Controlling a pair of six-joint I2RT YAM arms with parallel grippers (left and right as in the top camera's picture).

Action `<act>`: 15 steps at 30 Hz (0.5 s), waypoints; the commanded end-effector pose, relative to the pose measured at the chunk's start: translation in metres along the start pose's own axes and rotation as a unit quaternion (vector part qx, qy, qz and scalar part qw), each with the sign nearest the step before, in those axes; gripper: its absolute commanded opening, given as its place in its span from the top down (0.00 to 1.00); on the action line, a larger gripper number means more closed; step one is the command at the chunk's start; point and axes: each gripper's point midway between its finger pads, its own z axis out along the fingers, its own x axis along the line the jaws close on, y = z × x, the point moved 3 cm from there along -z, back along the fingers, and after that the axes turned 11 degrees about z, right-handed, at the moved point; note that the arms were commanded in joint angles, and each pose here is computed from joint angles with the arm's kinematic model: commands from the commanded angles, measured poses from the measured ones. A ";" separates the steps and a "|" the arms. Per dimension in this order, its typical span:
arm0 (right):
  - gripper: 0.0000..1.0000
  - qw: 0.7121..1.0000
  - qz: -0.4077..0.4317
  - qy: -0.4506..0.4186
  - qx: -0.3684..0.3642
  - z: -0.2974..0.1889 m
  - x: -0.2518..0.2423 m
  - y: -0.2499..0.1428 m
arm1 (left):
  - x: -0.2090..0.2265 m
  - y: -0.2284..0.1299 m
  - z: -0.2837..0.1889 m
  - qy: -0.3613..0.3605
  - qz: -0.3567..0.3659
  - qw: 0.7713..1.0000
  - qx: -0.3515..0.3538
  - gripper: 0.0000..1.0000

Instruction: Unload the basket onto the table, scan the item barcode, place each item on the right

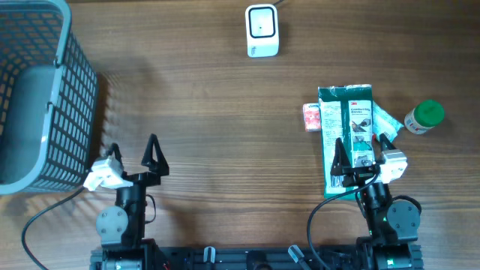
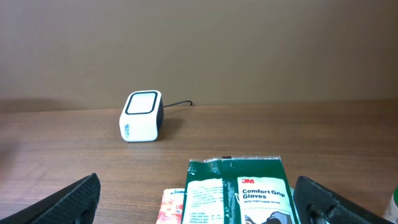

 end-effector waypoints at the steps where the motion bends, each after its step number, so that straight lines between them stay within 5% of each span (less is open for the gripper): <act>1: 0.00 1.000 -0.003 0.007 -0.005 -0.001 0.002 0.002 | 0.004 -0.011 -0.001 0.008 0.028 0.999 0.026 0.00; 15: 0.00 1.000 -0.003 0.007 -0.005 -0.001 0.002 0.002 | 0.003 -0.012 -0.001 0.004 0.064 0.998 0.027 0.00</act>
